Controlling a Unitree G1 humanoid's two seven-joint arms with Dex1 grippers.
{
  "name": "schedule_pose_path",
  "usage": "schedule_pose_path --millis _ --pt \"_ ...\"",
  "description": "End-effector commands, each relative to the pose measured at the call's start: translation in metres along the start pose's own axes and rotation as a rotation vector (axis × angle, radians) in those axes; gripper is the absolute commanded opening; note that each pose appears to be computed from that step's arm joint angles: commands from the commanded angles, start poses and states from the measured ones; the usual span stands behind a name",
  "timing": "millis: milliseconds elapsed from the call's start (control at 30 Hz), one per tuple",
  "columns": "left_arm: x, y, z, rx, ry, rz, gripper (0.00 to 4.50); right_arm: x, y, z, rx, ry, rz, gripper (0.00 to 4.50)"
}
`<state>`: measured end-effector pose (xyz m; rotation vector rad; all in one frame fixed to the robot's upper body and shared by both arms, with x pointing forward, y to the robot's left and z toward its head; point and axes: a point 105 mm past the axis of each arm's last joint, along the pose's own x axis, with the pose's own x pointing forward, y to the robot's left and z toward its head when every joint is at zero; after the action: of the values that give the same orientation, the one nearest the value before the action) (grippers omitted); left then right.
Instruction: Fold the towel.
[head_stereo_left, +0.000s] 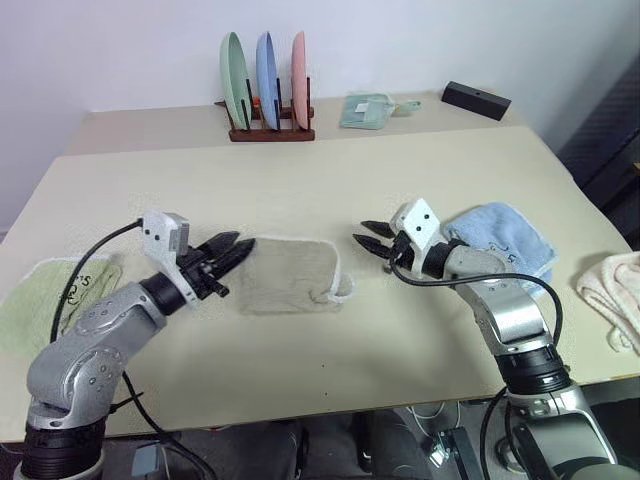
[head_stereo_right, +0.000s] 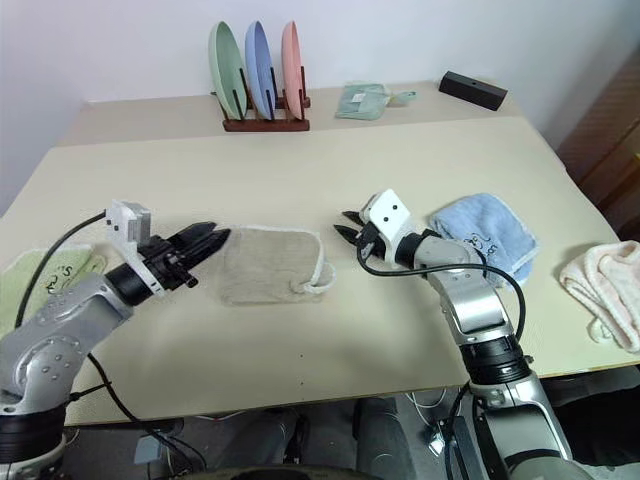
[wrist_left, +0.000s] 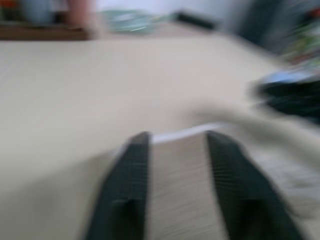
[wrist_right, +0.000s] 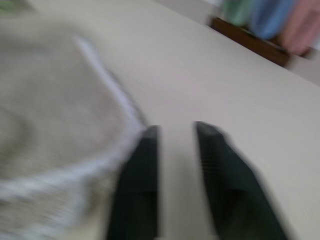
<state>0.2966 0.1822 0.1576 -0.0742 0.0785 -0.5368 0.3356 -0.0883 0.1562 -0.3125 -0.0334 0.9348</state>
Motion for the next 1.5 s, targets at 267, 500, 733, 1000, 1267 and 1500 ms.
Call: schedule_pose_path --millis 267,500,733,1000,1267,1500 --pt "0.037 -0.032 -0.044 0.100 0.117 -0.135 0.17 0.044 0.054 -0.017 0.111 0.097 0.171 0.00" --pt "0.033 -0.016 -0.092 0.114 0.222 -0.079 0.17 0.037 0.064 -0.080 0.120 0.282 0.135 0.00" --pt "0.029 -0.018 -0.053 0.062 0.011 -0.046 0.10 0.031 0.040 -0.035 0.147 0.109 0.074 0.53" --pt "-0.011 -0.009 -0.028 0.130 -0.016 -0.044 0.10 -0.013 0.034 -0.015 0.526 0.121 0.095 4.45" --pt "-0.029 -0.027 -0.032 0.251 0.060 -0.196 0.10 -0.017 0.039 -0.041 0.804 0.242 0.024 4.48" --pt "-0.021 -0.039 -0.033 0.275 0.050 -0.240 0.10 0.011 0.053 -0.043 0.936 0.238 0.067 4.48"
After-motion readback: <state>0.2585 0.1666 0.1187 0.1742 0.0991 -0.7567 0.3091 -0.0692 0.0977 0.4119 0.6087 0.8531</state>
